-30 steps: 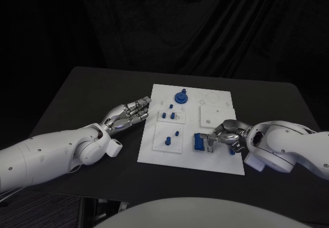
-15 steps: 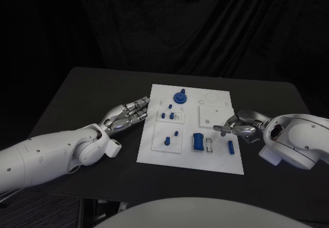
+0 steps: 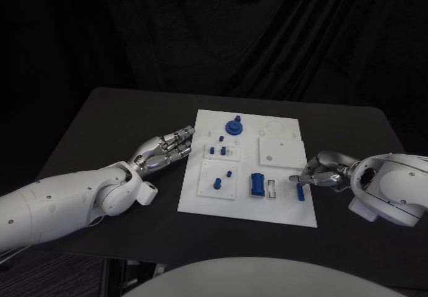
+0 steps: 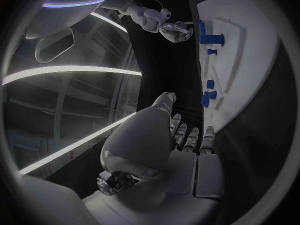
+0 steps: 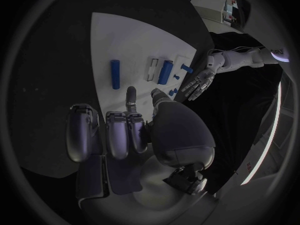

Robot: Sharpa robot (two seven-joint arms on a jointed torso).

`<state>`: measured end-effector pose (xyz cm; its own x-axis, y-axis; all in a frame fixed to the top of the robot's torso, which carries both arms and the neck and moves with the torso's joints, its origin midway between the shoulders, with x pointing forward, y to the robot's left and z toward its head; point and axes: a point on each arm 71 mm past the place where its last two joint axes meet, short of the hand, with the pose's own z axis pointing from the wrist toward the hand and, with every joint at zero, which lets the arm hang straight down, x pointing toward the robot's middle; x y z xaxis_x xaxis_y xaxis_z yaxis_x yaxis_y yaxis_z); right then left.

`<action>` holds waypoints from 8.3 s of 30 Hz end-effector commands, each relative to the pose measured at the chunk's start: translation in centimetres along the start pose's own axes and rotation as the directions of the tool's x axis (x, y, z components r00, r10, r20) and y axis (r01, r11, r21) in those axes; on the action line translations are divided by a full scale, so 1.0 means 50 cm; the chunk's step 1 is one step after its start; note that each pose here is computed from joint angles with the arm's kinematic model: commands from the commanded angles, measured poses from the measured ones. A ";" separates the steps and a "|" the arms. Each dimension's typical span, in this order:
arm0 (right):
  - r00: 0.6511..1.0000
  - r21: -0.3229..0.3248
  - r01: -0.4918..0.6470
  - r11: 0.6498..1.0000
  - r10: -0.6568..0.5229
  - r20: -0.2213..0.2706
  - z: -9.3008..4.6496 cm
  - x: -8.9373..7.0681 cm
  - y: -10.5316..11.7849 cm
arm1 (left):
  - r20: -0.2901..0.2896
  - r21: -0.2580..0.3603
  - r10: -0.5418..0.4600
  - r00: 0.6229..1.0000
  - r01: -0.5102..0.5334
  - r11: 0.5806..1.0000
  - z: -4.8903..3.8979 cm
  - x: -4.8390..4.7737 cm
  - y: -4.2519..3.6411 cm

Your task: Assemble the parts on the task board

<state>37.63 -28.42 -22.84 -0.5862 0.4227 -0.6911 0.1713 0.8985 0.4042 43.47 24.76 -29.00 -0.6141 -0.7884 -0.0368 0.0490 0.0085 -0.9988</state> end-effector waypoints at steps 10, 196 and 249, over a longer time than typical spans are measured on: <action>0.953 0.088 0.288 0.954 -0.294 0.067 -0.005 0.014 -0.015 | -0.004 0.075 -0.009 1.000 0.009 0.997 0.000 0.001 -0.009; 0.993 -0.139 -0.117 0.983 0.111 -0.049 0.035 0.057 0.058 | -0.027 0.051 -0.029 0.999 0.031 0.998 0.003 0.008 0.004; 0.949 -0.183 0.312 0.932 -0.295 0.112 0.023 0.084 0.051 | -0.029 0.042 -0.033 0.999 0.034 0.999 0.001 0.007 0.009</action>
<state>36.46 -24.14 -25.59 -0.5690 0.2073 -0.7958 -0.1319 0.9322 0.3371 43.44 24.62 -29.76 -0.6294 -0.7769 -0.0186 0.0278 0.0014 -0.9996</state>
